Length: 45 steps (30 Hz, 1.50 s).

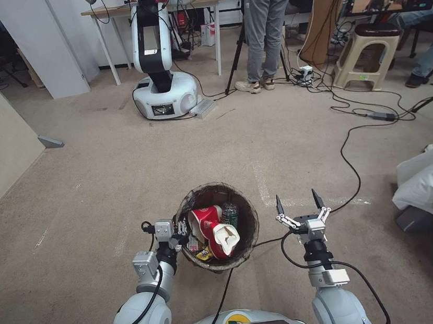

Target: Pick up the trash bin, then pick up the garbage from the floor and place it into the trash bin.

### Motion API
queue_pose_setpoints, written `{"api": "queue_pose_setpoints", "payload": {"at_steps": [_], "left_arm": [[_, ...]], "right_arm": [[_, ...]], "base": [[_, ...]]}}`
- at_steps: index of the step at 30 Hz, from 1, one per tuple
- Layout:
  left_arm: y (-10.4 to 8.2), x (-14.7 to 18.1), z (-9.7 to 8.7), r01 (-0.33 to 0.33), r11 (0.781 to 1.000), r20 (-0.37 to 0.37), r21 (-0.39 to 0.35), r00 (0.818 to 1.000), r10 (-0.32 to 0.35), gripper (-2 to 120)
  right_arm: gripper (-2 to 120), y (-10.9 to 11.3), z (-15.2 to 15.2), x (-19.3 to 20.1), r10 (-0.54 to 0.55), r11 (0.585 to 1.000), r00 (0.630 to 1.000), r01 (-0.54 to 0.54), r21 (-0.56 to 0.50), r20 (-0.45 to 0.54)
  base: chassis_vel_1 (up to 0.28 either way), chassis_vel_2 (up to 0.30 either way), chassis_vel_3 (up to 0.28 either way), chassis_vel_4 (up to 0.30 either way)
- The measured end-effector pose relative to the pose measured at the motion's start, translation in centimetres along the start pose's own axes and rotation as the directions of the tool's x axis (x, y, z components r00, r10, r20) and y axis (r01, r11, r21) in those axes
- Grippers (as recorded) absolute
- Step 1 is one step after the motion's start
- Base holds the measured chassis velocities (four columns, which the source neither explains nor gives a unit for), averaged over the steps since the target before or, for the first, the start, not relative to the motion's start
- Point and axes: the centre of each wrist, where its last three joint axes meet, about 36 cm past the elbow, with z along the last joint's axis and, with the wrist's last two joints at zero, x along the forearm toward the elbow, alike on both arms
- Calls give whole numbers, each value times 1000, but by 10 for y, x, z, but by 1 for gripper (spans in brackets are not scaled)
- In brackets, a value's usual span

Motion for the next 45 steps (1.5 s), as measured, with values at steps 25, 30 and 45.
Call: {"api": "queue_pose_setpoints", "payload": {"at_steps": [25,30,45], "left_arm": [[22,-12,-24,170,982,38,83,984,-174,6],[28,-19,-17,247,964,-17,102,969,-247,6],[51,-33,19,361,923,-251,135,913,-321,6]], "right_arm": [[100,0,2,2,-1,1000,1000,1,1,-4],[100,1,3,3,0,1000,1000,0,1,-6],[100,4,6,3,-3,1000,1000,3,0,-6]], "base": [[0,0,0,0],[0,0,0,0],[0,0,0,0]]}}
